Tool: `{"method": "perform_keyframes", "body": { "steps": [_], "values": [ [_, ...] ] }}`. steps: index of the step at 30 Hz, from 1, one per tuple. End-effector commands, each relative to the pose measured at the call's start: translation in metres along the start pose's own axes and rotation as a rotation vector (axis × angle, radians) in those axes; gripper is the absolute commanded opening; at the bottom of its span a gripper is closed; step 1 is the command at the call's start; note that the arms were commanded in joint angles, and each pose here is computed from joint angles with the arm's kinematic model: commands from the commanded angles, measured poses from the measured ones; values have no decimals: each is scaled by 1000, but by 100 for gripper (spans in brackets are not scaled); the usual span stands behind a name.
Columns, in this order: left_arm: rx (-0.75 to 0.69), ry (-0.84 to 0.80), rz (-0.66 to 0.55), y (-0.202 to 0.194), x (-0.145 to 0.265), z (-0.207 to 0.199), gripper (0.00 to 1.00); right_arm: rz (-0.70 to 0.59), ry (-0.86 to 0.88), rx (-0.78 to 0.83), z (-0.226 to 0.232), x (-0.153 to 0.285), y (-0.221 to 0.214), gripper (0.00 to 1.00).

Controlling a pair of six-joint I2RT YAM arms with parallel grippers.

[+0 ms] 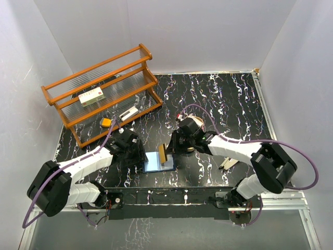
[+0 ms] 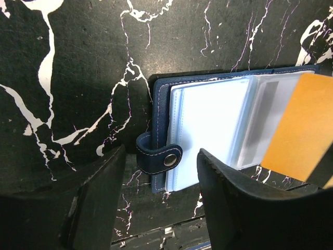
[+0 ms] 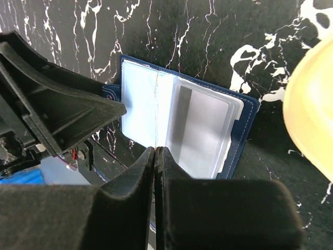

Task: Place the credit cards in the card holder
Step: Insert the credit card into the card holder.

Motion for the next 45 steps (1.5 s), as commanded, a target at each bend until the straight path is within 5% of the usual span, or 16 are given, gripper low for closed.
{"method": "perform_keyframes", "body": {
  "steps": [1,16,23,45],
  "values": [
    [-2,24,-1,-2,-3,5,54,-25,35,10,8,-10,1,3],
    [23,22,2,-5,-4,6,12,19,-54,21,-16,-25,-18,15],
    [37,11,-7,-7,-3,7,0,29,-84,23,-23,-23,-23,14],
    [51,15,1,-12,-4,11,0,42,23,10,-15,-26,-27,6]
  ]
}}
Point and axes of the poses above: each gripper's point midway between its finger pads, its own x axis back along the fingers, its own z axis along the line the jaws close on, y = z × x, the point moved 7 cm from there along x, back along the fingers, and after that the axes turned 3 degrees about -x, right-handed, at the moved point
